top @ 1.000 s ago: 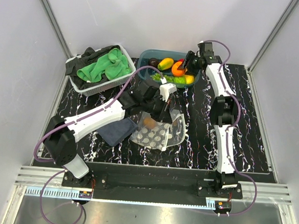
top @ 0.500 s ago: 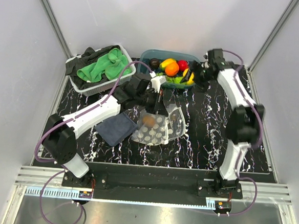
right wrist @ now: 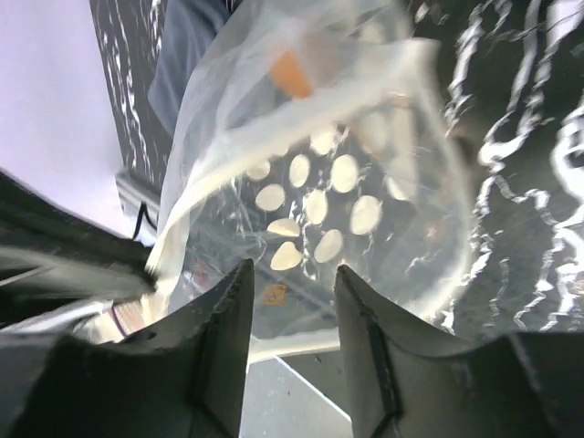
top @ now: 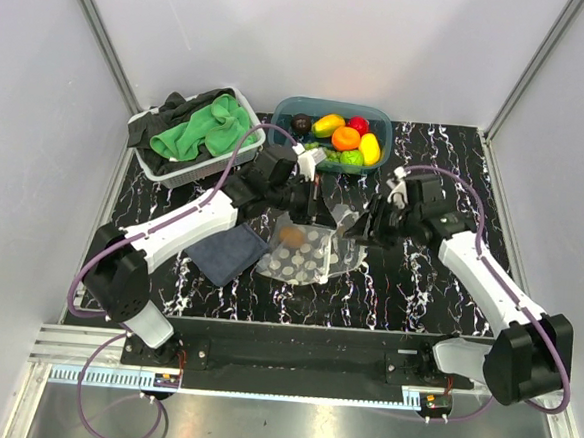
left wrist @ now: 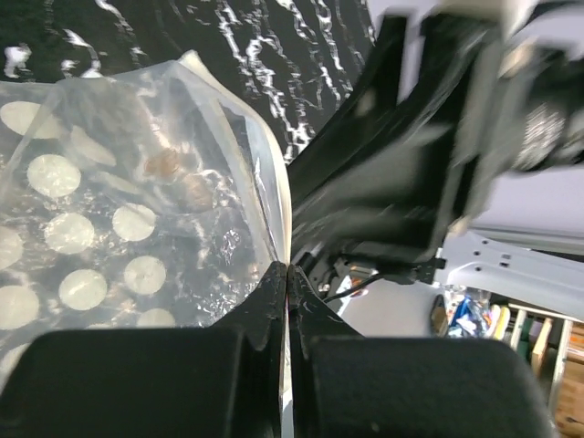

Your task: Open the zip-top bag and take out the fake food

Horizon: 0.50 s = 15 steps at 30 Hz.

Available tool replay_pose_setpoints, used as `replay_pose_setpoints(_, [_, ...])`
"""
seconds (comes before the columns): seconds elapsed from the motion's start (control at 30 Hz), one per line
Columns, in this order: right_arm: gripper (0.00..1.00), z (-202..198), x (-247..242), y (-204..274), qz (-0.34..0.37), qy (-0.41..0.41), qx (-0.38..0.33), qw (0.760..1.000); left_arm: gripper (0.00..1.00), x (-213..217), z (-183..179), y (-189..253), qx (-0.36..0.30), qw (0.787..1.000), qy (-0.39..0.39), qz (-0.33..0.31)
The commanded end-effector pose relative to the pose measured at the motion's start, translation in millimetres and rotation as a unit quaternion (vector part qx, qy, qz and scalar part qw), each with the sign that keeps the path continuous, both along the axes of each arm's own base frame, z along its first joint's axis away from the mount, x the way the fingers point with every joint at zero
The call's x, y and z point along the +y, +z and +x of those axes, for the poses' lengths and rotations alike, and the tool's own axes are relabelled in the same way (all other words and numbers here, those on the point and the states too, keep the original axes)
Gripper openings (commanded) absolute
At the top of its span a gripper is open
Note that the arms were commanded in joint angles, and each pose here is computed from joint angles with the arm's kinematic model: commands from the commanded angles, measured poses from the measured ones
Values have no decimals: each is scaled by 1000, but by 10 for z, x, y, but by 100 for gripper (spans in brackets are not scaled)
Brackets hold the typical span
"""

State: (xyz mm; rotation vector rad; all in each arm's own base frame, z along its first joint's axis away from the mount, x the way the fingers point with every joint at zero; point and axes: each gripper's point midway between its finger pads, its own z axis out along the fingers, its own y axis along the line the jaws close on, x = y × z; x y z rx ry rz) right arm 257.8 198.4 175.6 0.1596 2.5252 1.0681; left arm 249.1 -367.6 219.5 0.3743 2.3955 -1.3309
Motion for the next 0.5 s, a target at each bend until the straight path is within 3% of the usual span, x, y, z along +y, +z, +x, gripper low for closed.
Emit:
replay_pose_setpoints(0.0, [45, -41, 203, 28, 48, -1, -17, 999, 0, -212, -85, 423, -24, 998, -8, -60])
replay_pose_setpoints(0.2, [39, -11, 300, -187, 93, -36, 13, 995, 0, -335, -221, 495, -11, 997, -18, -70])
replay_pose_setpoints(0.47, [37, -36, 310, -483, 113, -66, 51, 990, 0, -527, -268, 516, 5, 997, -10, -78])
